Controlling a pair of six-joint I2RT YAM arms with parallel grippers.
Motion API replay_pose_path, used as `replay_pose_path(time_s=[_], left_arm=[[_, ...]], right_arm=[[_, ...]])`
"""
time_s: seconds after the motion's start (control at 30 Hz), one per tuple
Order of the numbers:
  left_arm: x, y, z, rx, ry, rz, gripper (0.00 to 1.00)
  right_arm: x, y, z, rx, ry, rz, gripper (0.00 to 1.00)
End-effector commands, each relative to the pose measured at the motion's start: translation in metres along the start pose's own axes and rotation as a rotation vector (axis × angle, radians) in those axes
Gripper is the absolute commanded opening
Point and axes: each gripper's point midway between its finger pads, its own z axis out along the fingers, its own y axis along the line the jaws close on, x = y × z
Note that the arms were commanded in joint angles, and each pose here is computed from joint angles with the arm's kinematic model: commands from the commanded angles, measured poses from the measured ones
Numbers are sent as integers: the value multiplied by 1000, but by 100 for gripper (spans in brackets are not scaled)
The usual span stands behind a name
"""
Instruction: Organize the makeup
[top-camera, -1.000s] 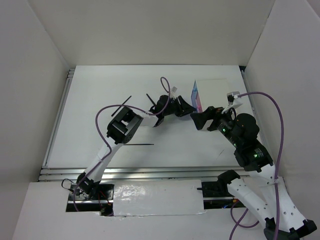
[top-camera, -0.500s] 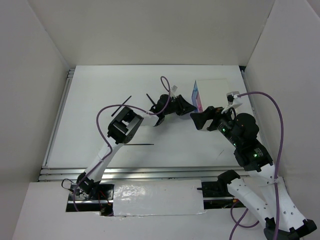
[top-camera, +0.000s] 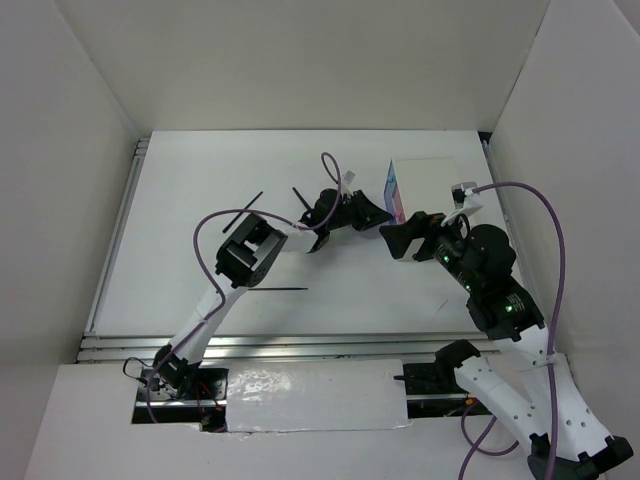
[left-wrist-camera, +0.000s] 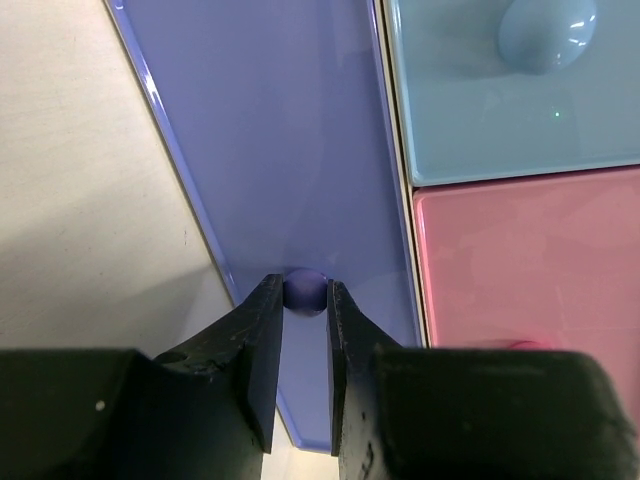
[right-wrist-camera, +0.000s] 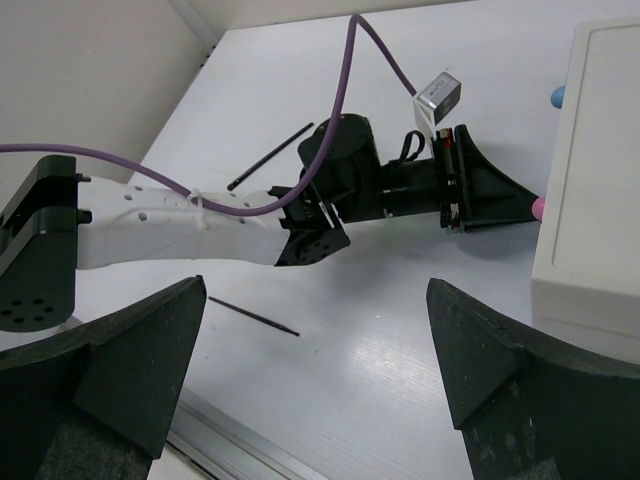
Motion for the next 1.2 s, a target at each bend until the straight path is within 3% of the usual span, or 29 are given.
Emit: replay_pose_path(time_s=[0.0, 0.3, 0.87, 0.93, 1.0, 1.07, 1.17], left_arm=[[-20, -38, -5, 85, -38, 71, 12], [-47, -33, -33, 54, -74, 89, 6], [-79, -29, -91, -17, -141, 121, 5], [-79, -26, -94, -30, -138, 122, 9], [-79, -27, -98, -35, -140, 129, 28], [-82, -31, -102, -31, -152, 133, 43], [-83, -36, -107, -21, -157, 142, 55]], right_arm=[[-11, 8, 1, -32, -41, -11, 99], [-12, 5, 1, -18, -44, -12, 99], [-9, -4, 6, 31, -28, -15, 99], [-8, -5, 8, 40, -19, -14, 99], [-7, -6, 10, 47, -6, -16, 95], [-7, -5, 11, 38, 1, -18, 81], [-5, -2, 12, 21, 16, -24, 58]])
